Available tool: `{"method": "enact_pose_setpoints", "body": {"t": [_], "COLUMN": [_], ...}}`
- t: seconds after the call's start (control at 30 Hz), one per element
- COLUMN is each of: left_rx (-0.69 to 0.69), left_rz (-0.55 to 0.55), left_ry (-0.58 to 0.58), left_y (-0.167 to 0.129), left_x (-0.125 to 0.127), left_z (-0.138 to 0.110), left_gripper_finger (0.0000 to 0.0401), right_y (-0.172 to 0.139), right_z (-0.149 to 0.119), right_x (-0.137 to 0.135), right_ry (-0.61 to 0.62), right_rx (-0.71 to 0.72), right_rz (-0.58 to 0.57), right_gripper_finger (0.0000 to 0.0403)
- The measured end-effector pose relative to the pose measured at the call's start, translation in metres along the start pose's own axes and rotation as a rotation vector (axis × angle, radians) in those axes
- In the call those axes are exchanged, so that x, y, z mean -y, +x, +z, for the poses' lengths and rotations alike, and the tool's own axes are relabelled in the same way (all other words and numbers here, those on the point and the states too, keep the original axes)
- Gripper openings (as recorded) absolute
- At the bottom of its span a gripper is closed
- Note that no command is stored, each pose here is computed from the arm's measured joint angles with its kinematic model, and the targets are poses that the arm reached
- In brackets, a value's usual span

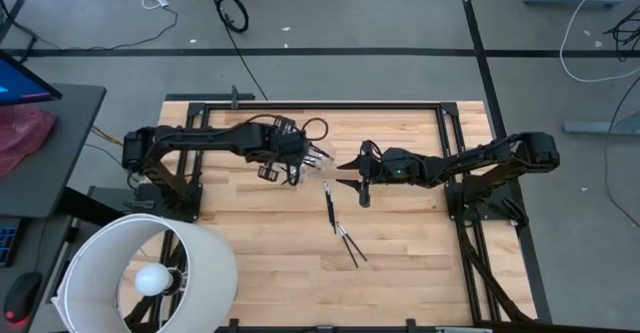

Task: Put items in baskets/containers
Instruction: Put the black eyeshadow brush into the transparent organizer

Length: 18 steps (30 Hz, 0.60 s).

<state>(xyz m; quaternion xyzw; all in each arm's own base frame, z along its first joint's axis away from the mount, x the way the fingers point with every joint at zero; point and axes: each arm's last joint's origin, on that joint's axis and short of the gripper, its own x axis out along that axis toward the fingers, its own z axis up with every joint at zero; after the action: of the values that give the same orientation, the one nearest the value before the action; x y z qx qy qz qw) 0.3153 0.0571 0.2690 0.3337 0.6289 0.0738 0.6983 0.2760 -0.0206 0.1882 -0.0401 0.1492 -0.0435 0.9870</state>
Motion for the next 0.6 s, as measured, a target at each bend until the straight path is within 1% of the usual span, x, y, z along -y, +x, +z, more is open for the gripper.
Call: {"method": "enact_pose_setpoints", "body": {"t": [0.17,0.3,0.47,0.6], "left_rx": [-0.078,-0.130,-0.147,-0.165], "left_rz": [0.117,0.194,0.261,0.312], "left_ry": [0.204,0.381,0.457,0.454], "left_y": [-0.023,-0.039,-0.050,-0.052], "left_x": [0.009,0.028,0.047,0.047], "left_z": [0.007,0.014,0.019,0.020], "left_gripper_finger": [0.0002,0.0001,0.0001,0.0001], "right_y": [0.000,0.000,0.000,0.000], "right_z": [-0.001,-0.001,-0.001,-0.001], "right_x": [0.000,0.000,0.000,0.000], "right_ry": [0.000,0.000,0.000,0.000], "right_rx": [-0.005,-0.012,-0.015,-0.014], "right_rz": [0.000,0.001,0.002,0.002], "right_gripper_finger": [0.0176,0.0174,0.0173,0.0173]}}
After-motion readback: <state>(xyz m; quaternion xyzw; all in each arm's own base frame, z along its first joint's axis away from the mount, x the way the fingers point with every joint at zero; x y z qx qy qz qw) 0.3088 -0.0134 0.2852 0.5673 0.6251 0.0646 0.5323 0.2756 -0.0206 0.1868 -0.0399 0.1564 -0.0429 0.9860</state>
